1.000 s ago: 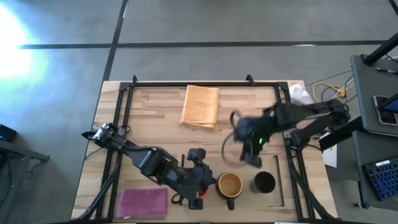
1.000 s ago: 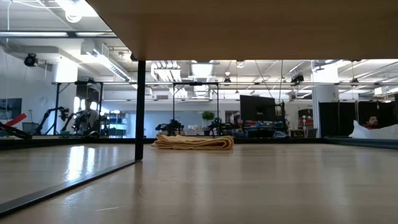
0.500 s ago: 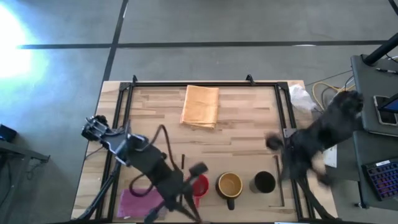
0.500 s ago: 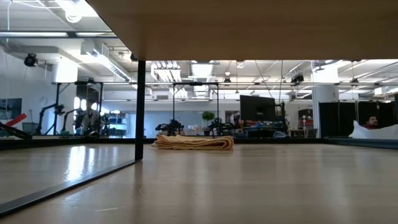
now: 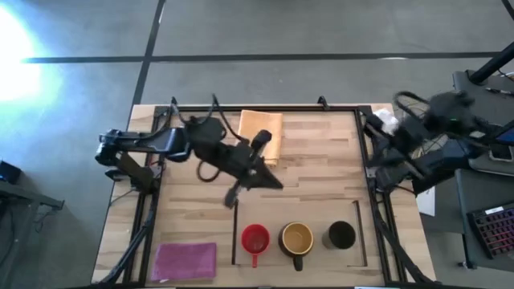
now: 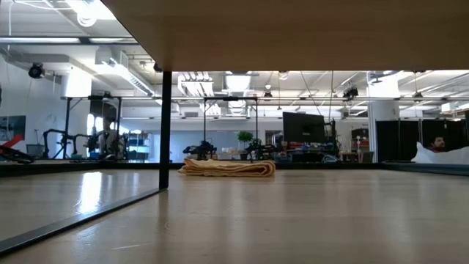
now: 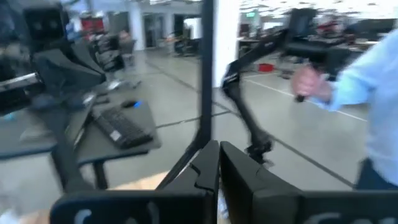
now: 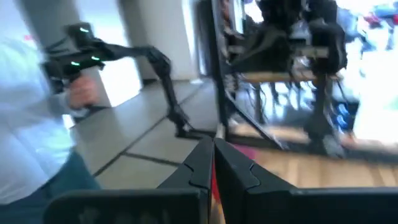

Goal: Stack small to large cups/mugs on shelf
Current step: Return to Home Position

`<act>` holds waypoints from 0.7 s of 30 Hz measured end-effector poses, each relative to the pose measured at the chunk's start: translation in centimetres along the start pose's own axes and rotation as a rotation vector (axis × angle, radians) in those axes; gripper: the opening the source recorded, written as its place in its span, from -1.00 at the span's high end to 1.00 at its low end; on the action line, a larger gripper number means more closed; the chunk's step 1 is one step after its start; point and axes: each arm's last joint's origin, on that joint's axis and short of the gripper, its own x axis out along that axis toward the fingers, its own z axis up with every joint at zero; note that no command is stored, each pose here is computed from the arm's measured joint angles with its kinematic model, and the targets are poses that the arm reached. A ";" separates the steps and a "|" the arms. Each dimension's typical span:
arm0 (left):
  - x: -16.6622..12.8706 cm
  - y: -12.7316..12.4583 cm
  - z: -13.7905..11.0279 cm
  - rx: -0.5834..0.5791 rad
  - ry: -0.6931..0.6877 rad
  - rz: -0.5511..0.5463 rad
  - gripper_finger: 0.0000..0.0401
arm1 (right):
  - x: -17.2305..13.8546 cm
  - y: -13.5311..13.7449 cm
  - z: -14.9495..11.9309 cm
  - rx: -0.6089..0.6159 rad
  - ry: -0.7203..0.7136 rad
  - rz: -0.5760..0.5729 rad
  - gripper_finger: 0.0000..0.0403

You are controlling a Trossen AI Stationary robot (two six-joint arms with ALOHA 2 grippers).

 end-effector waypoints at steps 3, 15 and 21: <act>-1.4 0.8 -2.3 -0.026 -0.035 0.047 1.00 | -0.4 -1.0 -2.6 0.059 0.018 -0.057 0.96; -11.4 -2.3 -11.9 -0.112 -0.297 0.211 1.00 | -2.9 -0.9 -9.3 0.096 -0.146 -0.056 0.96; -15.1 -3.5 -16.3 -0.138 -0.357 0.266 1.00 | -3.7 -0.9 -12.0 0.042 -0.215 -0.085 0.96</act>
